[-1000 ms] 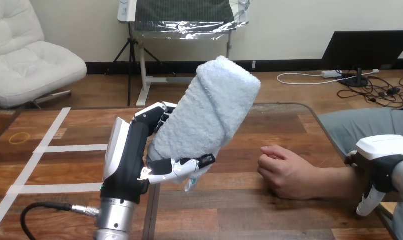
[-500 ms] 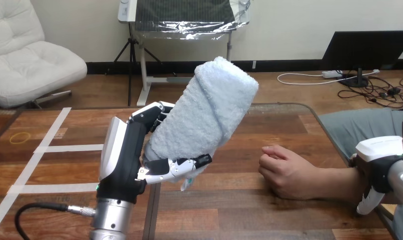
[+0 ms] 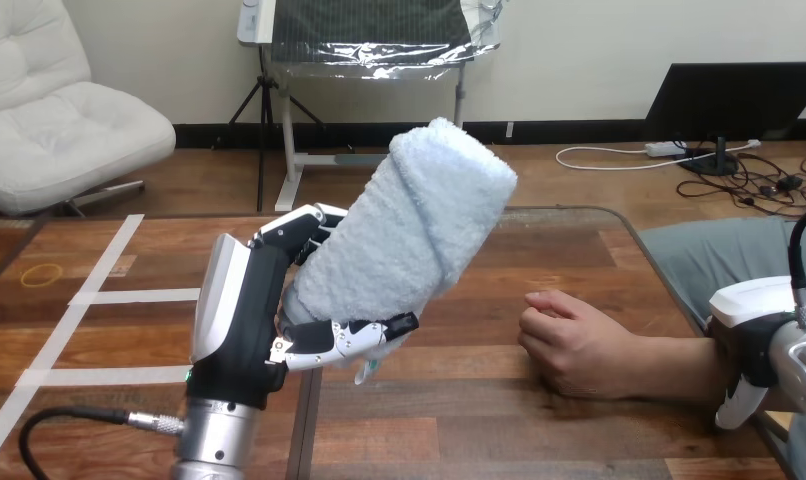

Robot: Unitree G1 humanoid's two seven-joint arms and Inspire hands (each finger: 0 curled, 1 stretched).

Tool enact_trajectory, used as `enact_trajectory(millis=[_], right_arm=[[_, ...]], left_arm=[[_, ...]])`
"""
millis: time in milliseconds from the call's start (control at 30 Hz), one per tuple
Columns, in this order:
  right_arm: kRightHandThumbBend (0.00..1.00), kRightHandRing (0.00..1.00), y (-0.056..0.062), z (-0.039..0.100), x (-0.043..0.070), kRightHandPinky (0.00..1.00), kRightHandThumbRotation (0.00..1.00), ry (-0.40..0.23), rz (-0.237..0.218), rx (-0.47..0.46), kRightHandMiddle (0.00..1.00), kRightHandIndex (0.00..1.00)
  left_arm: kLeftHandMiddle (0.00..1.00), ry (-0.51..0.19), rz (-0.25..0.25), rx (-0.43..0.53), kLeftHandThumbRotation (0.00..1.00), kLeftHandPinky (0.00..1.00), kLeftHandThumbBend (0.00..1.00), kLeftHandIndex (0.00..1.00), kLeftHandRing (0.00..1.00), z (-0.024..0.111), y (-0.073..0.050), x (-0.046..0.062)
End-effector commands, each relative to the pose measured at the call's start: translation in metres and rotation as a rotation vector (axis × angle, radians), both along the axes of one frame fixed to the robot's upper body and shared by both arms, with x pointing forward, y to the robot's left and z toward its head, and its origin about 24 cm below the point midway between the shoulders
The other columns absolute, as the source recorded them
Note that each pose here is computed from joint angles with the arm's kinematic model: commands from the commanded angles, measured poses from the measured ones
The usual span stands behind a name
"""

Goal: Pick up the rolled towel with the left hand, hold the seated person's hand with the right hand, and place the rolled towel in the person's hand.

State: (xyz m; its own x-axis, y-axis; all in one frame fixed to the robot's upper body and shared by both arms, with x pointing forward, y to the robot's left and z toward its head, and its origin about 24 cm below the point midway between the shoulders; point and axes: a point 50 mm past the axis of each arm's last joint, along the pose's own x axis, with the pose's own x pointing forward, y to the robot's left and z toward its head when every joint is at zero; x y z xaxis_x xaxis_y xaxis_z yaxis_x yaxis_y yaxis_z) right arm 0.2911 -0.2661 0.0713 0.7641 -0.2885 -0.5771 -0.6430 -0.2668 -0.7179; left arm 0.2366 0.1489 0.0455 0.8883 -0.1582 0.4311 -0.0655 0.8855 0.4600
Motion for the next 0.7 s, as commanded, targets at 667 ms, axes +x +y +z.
enact_trajectory(millis=[667], right_arm=[[0.6,0.75,0.007,-0.003,0.018,0.68,0.26,0.012,0.016,0.033,0.79,0.83]], left_arm=[[0.47,-0.051,-0.002,0.004,0.0,0.39,0.53,0.55,0.41,0.011,0.01,0.009]])
